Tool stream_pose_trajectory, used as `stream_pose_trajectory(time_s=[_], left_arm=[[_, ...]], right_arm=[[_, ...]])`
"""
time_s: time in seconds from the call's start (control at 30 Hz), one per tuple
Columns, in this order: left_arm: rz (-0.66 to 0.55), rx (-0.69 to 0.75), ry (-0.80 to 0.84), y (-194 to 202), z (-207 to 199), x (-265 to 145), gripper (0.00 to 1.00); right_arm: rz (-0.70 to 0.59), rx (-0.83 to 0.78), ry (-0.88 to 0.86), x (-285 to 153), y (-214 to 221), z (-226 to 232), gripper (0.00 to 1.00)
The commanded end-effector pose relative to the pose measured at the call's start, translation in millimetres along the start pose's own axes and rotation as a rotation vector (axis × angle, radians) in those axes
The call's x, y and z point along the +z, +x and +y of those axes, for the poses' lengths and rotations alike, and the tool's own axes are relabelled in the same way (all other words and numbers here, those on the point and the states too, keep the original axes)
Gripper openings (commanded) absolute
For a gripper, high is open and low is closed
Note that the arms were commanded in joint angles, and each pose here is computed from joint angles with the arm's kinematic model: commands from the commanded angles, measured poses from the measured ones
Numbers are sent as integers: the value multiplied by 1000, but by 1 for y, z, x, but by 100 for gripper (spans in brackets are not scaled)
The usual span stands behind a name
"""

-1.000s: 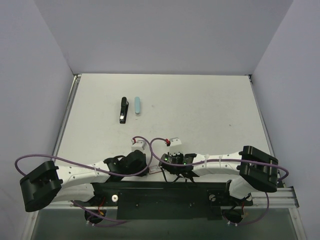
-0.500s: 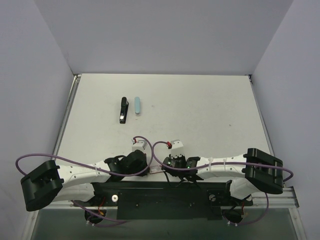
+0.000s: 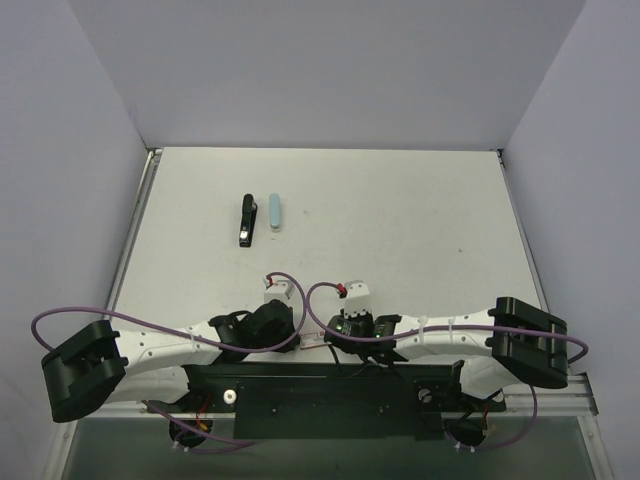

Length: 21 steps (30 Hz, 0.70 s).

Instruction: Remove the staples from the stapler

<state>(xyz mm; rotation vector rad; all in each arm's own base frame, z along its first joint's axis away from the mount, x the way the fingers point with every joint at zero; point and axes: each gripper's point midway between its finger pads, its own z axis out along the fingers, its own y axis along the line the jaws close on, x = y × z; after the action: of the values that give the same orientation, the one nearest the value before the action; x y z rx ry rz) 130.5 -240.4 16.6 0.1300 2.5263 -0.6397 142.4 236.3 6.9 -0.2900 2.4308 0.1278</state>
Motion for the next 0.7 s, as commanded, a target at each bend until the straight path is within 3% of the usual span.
stream_pose_trajectory(time_s=[0.0,0.67], left_arm=[[76,47,-107,23,30,0,0],[95,57,-39,29,13,0,0]], right_arm=[[53,-77,122,-6,20,-38,0],[56,-54,148,-8,16,-43,0]])
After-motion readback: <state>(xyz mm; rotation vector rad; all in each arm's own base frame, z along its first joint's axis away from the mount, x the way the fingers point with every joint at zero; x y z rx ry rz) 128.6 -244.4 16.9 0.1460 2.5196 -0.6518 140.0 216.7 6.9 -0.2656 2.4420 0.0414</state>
